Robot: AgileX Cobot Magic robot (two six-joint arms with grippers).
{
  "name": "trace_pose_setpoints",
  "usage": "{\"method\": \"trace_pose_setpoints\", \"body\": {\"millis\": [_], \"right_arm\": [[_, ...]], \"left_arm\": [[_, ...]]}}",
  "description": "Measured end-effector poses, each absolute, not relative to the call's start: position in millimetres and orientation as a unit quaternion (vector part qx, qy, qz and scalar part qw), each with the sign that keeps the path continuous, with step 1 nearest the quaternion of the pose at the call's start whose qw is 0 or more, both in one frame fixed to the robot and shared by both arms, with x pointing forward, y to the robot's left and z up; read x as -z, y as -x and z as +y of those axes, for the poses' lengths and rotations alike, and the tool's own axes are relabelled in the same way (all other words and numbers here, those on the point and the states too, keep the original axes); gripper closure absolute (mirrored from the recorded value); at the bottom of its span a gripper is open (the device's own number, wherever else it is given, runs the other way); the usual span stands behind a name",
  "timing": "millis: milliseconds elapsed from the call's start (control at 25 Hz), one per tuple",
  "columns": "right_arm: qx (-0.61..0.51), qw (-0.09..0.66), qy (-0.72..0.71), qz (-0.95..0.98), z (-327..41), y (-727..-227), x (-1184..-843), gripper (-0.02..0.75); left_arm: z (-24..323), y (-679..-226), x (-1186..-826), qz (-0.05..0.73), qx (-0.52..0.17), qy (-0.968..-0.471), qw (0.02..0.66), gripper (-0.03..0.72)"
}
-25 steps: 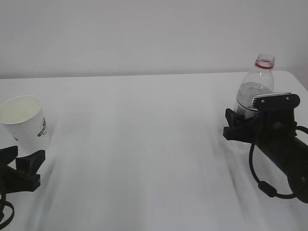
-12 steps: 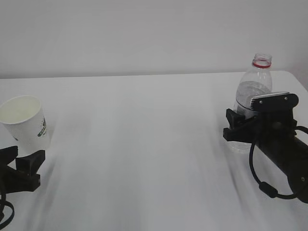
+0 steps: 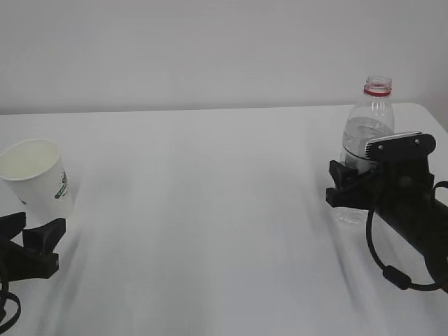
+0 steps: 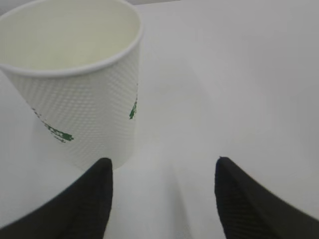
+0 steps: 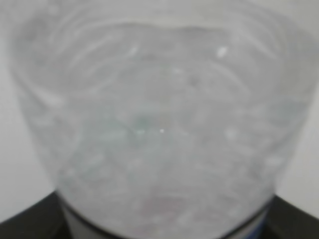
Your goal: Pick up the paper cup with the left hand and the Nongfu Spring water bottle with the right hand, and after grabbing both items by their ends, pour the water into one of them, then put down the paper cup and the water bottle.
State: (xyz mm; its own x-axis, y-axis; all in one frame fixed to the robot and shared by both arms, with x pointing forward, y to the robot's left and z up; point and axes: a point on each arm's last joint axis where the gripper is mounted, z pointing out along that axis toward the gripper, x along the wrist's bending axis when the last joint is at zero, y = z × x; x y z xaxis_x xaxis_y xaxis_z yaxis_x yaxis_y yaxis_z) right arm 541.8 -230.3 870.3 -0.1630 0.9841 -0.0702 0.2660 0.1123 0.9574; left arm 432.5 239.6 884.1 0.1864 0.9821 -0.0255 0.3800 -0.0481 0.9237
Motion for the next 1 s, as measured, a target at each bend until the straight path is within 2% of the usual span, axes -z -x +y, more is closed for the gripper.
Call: {"method": "trace_pose_setpoints", "body": {"millis": [520,1000], "right_arm": [[-0.435,0.399,-0.497,0.636,-233,-524,-875,0.265],[-0.467,0.419,-0.475,0.618,-235,-511,-910,0.268]], "left_arm": [[240,-433,-884,0.536,-0.346,-0.636,0.435,0.228],[240,-433,-884,0.536,-0.346,-0.636,0.435,0.228]]}}
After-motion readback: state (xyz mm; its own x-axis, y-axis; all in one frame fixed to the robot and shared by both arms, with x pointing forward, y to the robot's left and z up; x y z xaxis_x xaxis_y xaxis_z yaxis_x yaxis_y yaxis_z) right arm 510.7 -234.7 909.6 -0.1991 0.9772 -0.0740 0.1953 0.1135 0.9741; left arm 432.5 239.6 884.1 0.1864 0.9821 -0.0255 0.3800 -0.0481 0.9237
